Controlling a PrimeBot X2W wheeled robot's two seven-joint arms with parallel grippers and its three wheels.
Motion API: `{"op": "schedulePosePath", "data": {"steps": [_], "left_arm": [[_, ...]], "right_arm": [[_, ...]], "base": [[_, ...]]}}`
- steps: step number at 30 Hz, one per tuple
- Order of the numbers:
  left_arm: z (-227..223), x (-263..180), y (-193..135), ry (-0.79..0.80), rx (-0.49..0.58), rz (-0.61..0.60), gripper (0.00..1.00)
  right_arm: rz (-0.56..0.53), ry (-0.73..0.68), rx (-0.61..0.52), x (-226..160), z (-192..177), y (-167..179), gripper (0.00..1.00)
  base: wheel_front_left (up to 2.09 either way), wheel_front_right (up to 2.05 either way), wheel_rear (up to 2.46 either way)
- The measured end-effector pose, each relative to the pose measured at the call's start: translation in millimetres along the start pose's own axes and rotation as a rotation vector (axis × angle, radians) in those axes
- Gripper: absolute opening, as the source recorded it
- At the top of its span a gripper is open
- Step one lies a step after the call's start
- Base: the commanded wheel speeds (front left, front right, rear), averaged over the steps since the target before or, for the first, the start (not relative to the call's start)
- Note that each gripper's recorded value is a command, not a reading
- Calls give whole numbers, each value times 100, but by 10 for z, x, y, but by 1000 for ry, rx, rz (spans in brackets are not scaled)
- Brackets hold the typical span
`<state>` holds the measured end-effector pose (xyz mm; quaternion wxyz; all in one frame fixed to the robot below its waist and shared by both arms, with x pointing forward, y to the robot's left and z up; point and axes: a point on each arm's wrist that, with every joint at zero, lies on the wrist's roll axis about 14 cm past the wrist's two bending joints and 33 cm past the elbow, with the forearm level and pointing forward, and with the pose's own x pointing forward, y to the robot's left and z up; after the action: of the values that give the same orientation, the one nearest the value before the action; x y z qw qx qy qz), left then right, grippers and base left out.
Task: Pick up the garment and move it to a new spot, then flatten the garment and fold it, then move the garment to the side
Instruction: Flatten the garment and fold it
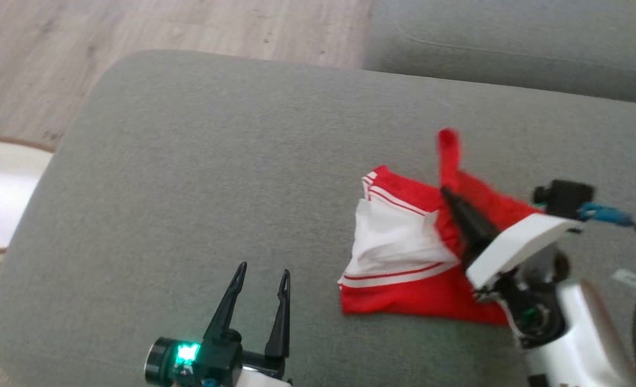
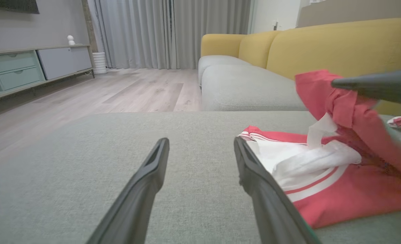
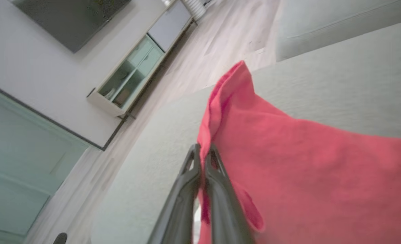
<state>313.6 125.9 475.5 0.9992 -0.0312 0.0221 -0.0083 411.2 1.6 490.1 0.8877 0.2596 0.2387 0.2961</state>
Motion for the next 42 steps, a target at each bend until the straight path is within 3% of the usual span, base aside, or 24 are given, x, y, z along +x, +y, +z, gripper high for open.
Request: {"op": "schedulePosePath", "data": {"steps": [7, 8, 9, 10, 16, 20, 23, 31, 36, 42], "left_arm": [[-15, -83, 182, 4, 1, 67, 100], [-20, -89, 197, 6, -1, 74, 100], [-21, -93, 209, 7, -3, 81, 100], [-22, -97, 217, 7, -5, 86, 100], [-19, -97, 198, 4, -14, 87, 100], [33, -68, 178, -14, -24, 80, 100], [47, -54, 164, -20, -36, 72, 100], [80, -39, 23, -34, -45, 12, 100], [140, -36, -53, -54, -49, -18, 100], [-2, -216, -11, -16, -54, -8, 100]], "right_arm": [[116, 124, 25, 293, -466, 369, 0], [127, 133, 26, 327, -499, 405, 19], [136, 139, 26, 358, -522, 435, 64], [141, 143, 27, 383, -541, 455, 100], [145, 78, 16, 375, -407, 489, 100], [110, -79, -101, 239, -3, 424, 100], [63, -188, -178, 17, 264, 306, 100], [-128, -394, -361, -810, 392, -245, 100], [-196, -470, -427, -1130, 309, -415, 100], [-323, -412, -476, -1486, -103, -725, 100]], "base": [[0, 0, 0], [0, 0, 0], [0, 0, 0], [0, 0, 0], [0, 0, 0], [0, 0, 0], [0, 0, 0], [0, 0, 0], [0, 0, 0], [0, 0, 0]]}}
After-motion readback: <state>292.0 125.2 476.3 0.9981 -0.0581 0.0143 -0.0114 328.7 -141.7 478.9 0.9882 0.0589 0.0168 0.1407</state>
